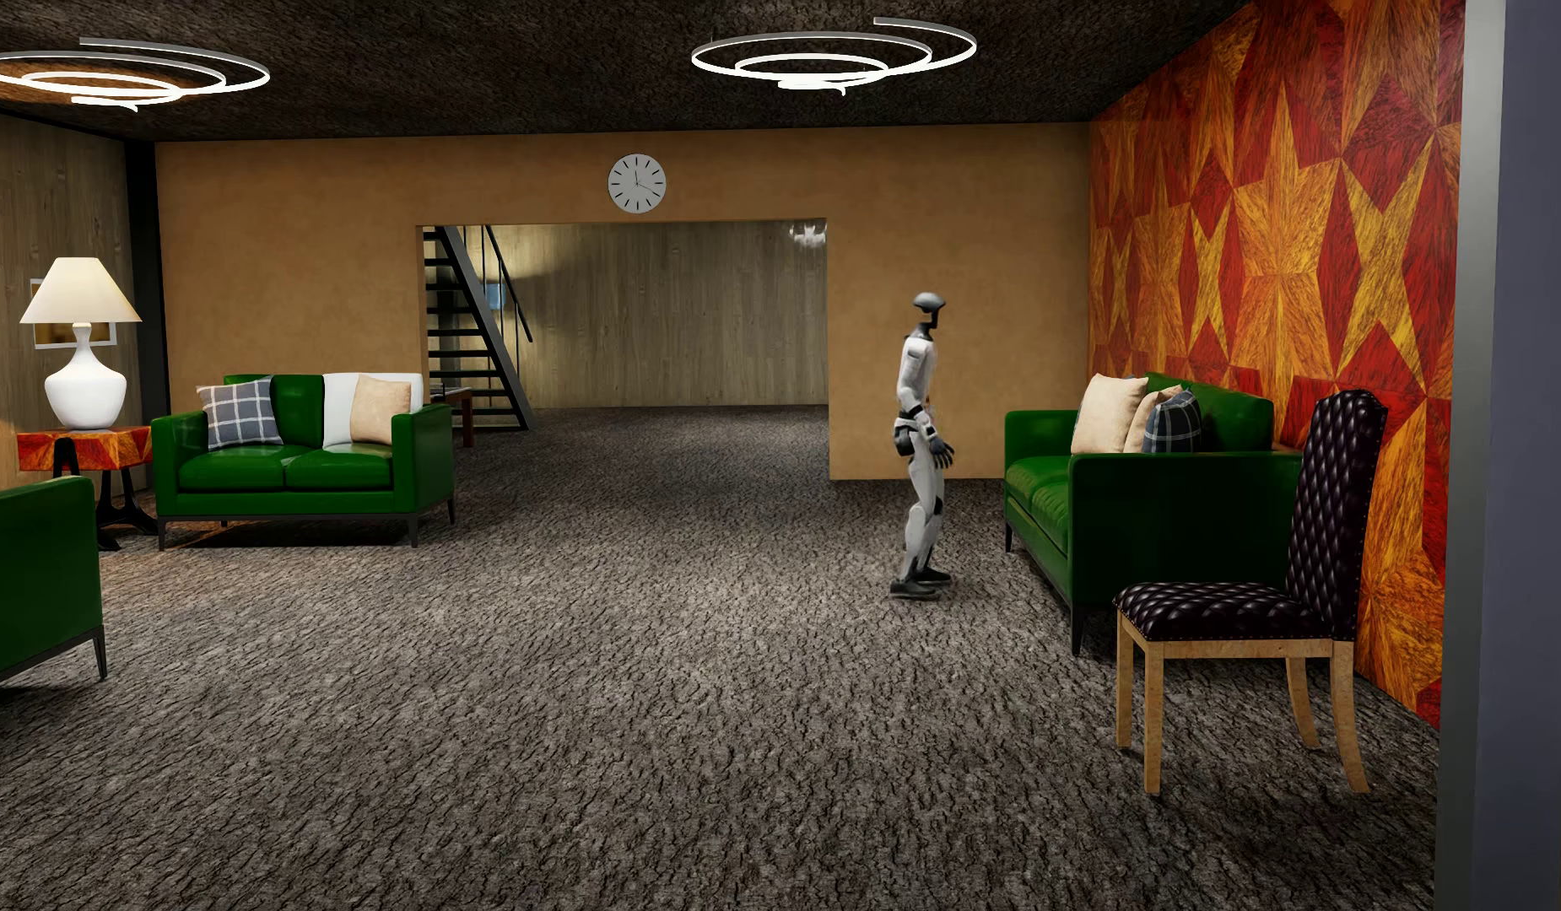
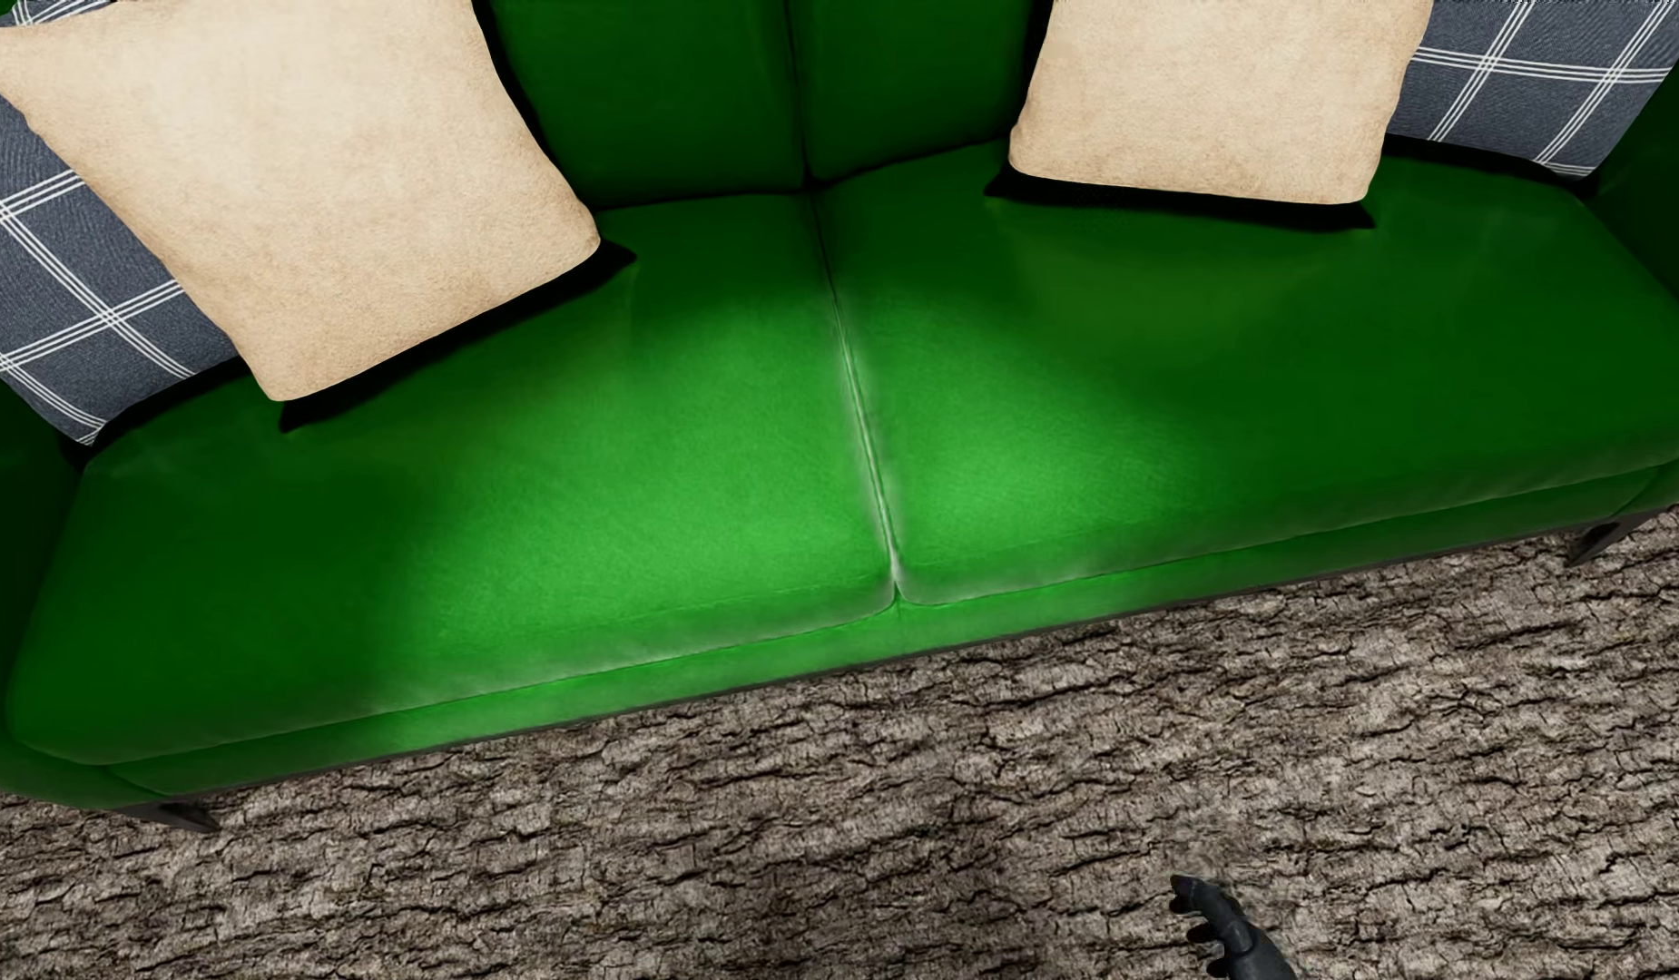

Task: Move towards the sofa

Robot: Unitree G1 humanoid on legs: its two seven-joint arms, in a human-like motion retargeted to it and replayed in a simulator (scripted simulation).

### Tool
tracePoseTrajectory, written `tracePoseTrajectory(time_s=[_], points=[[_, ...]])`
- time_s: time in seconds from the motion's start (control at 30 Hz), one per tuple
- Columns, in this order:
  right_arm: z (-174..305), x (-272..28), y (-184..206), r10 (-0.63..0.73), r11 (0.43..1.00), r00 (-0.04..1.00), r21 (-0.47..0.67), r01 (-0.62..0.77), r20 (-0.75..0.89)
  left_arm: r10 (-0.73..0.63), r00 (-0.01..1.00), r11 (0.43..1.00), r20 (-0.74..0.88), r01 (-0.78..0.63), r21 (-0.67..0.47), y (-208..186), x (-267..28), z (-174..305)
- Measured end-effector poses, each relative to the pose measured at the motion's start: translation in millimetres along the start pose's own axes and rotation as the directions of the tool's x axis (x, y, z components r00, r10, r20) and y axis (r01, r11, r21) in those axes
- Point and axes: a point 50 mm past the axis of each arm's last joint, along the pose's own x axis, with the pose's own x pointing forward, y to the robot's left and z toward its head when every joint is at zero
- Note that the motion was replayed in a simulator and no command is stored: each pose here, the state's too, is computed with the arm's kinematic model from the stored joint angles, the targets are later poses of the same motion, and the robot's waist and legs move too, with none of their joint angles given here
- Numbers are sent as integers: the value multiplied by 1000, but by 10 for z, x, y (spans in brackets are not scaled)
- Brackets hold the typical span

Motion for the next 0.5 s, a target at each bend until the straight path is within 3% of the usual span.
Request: tracePoseTrajectory(time_s=[0.1, 0.27, 0.37, 0.5], points=[[-420, -73, 171, 130, 986, 967, -79, -150, -221, 173, 975, 985, 139, -174, -7, 437, -52, 490], [-959, -352, 388, 228, 963, 881, -34, -266, -414, 387, 847, 913, 364, -407, -25, 1064, -297, 1066], [-1041, -463, 499, 280, 951, 863, -2, -310, -420, 435, 808, 890, 396, -454, -51, 1230, -364, 1104], [-887, -336, 414, 268, 945, 885, -74, -318, -380, 428, 865, 904, 260, -405, -139, 1101, -233, 802]])
